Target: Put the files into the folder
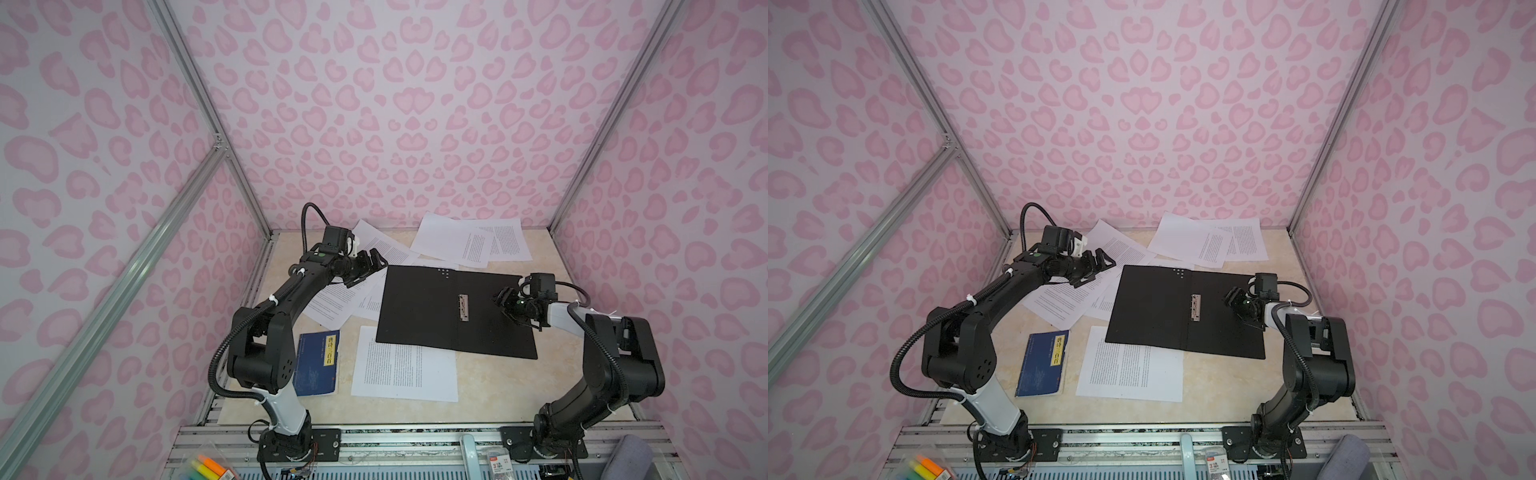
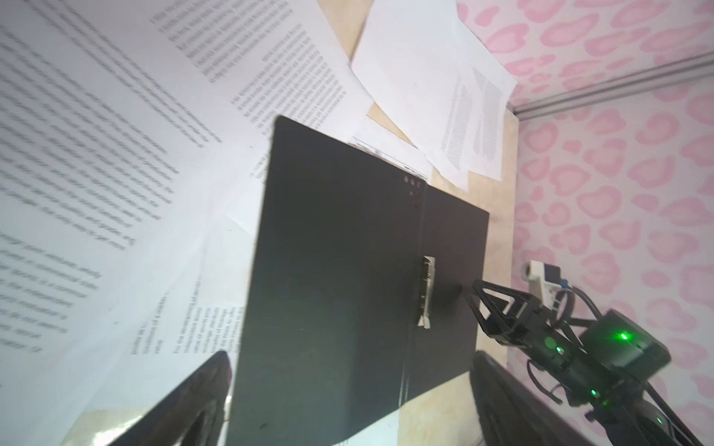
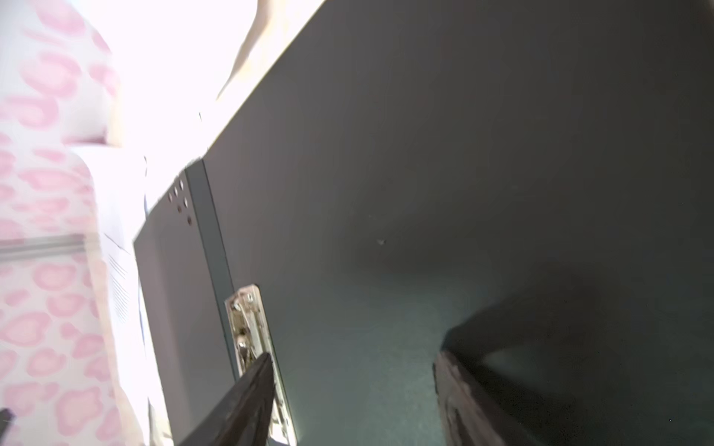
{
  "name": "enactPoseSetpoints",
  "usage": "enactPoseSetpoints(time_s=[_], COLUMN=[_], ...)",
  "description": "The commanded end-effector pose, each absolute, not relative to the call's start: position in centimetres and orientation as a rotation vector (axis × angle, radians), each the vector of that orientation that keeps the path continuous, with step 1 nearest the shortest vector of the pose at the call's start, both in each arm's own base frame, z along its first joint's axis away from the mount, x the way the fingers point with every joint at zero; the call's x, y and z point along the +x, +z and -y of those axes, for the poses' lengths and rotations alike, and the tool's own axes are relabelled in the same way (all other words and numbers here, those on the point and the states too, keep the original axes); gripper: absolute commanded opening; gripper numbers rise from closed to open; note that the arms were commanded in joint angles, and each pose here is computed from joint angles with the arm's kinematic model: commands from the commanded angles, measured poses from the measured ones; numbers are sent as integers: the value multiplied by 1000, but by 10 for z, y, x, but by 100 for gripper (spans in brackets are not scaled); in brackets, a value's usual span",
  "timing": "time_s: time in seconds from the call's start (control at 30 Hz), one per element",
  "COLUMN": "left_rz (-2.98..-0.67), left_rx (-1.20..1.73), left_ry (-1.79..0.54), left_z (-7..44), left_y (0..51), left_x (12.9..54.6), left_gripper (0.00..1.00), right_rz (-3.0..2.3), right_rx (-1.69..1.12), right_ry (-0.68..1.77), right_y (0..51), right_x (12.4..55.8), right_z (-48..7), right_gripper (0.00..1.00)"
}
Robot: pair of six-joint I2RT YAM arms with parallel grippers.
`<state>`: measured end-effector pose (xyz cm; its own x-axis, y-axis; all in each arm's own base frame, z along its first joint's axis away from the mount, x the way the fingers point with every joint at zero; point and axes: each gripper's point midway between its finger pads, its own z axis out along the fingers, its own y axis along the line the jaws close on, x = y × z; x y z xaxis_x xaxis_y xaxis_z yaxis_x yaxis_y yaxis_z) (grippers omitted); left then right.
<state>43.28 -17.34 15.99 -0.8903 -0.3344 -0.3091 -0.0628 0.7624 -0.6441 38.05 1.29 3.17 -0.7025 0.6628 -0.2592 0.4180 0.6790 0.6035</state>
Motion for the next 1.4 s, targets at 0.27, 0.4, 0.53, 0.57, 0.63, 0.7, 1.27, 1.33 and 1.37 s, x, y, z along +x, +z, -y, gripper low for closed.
enactPoseSetpoints(time_s=[0.27,0.4,0.53,0.57,0.63,0.7,1.27,1.33,1.37], left_rz=[-2437,-2489,-2537,-2559,-2564,-2563,-2718,-2724,-2716], left_rx=[-795,-804,-856,-860,-849,-835,-789,-779,-760], left_ry=[-603,-459,-365,-392,-379,-365,-551,-584,-597], left_z=[7,-31,-63,-63,-68,-70,-20,-9,-3], left_y=[131,106,76,66,64,61,26,29,35], left_x=[440,442,445,447,458,463,445,439,439], left_gripper=[98,98,97,97,97,97,98,98,98], right_rz=[-2392,-2414,-2419,-2426,-2441,-2450,-2538,-2531,-2535], right_rx=[1112,788,471,409,277,185,-91,-101,-102], right_ry=[482,489,570,587,642,695,999,1004,1010], right_y=[26,73,108,112,116,116,79,79,77], right_x=[344,379,403,407,414,418,443,454,459], right_z=[58,13,-61,-79,-120,-153,-324,-337,-343], right_gripper=[68,78,86,87,88,89,99,96,94])
